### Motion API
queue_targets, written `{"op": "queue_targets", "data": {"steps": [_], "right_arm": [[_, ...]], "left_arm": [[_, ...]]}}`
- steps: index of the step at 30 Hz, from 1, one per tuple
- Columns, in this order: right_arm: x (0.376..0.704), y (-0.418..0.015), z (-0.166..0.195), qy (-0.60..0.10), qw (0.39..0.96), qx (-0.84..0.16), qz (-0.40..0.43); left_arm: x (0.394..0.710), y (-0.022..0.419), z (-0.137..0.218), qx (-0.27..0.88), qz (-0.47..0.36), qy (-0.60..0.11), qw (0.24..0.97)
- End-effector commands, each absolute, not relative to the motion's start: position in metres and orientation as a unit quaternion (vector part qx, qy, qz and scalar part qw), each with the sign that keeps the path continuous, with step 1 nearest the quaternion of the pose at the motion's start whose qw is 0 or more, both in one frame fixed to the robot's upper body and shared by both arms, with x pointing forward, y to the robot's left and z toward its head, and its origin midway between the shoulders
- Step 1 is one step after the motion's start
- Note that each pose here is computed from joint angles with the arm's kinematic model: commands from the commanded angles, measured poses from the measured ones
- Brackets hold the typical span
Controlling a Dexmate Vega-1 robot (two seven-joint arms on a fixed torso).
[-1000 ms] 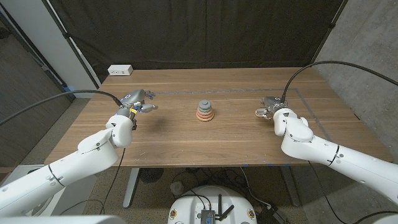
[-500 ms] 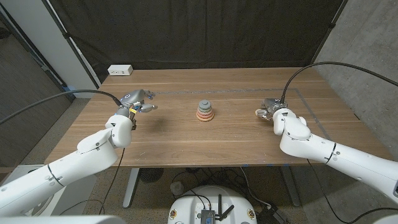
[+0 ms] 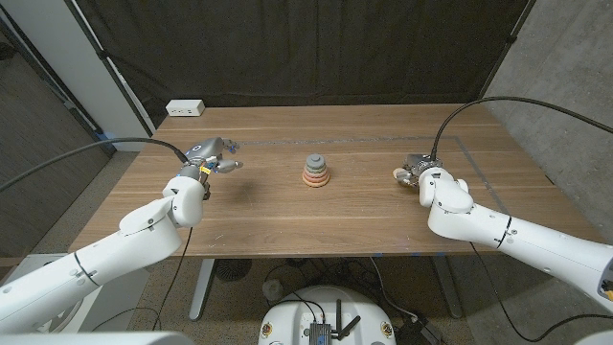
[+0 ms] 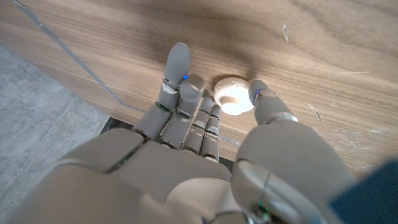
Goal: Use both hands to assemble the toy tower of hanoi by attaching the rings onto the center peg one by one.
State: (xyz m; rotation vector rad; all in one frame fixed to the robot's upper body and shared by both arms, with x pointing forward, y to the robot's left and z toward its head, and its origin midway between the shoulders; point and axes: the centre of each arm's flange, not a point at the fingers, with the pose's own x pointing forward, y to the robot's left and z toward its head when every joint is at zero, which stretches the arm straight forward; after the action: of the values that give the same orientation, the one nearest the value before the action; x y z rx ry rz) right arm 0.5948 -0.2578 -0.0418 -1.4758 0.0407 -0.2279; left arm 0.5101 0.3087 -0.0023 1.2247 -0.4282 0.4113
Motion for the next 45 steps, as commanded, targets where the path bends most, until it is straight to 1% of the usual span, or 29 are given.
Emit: {"op": "queue_targets", "data": {"steps": [1,13,45], "right_arm": [[0.6003,-0.2581,-0.0454,0.033,0.730,-0.675,-0.101],[0.6016,-0.2541,-0.0486,0.039,0.726,-0.680,-0.096],[0.5964,-0.2516,-0.0527,0.000,0.731,-0.673,-0.115]], "left_arm": [[0.5126,0.3084,-0.0028,0.567,0.187,-0.196,0.778],[0.5148,0.3085,-0.0049,0.567,0.183,-0.193,0.780],[0.5122,0.3088,-0.0044,0.564,0.181,-0.195,0.781]]}}
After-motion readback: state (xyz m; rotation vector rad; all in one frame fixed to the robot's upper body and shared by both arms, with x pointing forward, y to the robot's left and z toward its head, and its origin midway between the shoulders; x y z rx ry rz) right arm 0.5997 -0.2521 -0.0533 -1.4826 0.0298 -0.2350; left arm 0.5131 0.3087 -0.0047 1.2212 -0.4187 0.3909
